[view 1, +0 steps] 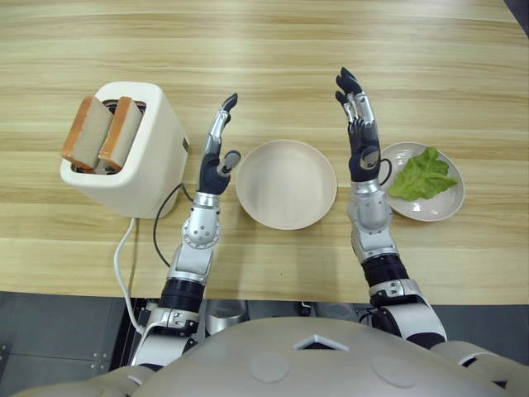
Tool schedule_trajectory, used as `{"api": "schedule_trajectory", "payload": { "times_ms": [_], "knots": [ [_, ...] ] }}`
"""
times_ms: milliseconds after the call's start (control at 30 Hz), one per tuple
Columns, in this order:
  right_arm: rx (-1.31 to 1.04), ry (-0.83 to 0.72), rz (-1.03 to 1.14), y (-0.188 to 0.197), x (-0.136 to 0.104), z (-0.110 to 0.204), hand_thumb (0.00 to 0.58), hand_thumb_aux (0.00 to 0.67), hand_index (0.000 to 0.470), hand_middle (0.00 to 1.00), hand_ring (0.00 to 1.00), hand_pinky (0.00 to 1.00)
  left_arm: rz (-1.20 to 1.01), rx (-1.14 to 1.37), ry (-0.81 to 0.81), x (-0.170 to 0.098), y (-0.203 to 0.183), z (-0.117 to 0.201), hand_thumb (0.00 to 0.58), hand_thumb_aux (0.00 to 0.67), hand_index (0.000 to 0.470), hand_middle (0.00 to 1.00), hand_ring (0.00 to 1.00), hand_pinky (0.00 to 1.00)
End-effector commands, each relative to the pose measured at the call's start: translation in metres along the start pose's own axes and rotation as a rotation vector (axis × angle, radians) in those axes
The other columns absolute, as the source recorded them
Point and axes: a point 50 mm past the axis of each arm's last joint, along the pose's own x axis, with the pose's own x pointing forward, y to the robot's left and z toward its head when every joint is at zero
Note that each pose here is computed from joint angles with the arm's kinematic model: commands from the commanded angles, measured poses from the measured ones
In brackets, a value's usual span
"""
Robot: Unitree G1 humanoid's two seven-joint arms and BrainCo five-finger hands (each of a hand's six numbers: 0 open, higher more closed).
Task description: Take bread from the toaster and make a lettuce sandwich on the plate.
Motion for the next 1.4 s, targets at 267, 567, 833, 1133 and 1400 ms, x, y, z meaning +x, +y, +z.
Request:
{"api": "schedule_trajectory", "payload": {
  "times_ms": [267, 567, 833, 1133, 1400],
  "knots": [
    [-0.004, 0.012, -0.003, -0.001, 0.001, -0.003, 0.000, 0.000, 0.000, 0.00, 0.00, 0.00, -0.006, 0.012, 0.017, -0.001, 0.001, -0.005, 0.000, 0.000, 0.000, 0.00, 0.00, 0.00],
    [0.003, 0.011, -0.014, 0.000, 0.001, -0.002, 0.000, 0.000, 0.000, 0.00, 0.00, 0.00, -0.002, 0.169, -0.159, 0.010, 0.023, 0.035, 0.000, 0.000, 0.000, 0.00, 0.00, 0.00],
    [0.014, 0.007, -0.025, 0.001, 0.000, 0.001, 0.000, 0.000, 0.000, 0.00, 0.00, 0.00, 0.057, 0.816, -0.091, 0.010, 0.136, 0.106, 0.000, 0.000, 0.000, 0.00, 0.00, 0.00],
    [0.030, -0.002, -0.023, 0.005, 0.002, 0.003, 0.000, 0.000, 0.000, 0.00, 0.00, 0.00, 0.249, 1.273, 0.396, -0.014, 0.236, 0.090, 0.000, 0.000, 0.000, 0.00, 0.00, 0.00],
    [0.036, -0.007, -0.011, 0.007, 0.004, 0.002, 0.000, 0.000, 0.000, 0.00, 0.00, 0.00, 0.109, 1.250, 0.621, -0.030, 0.233, 0.044, 0.000, 0.000, 0.000, 0.00, 0.00, 0.00]
  ]
}}
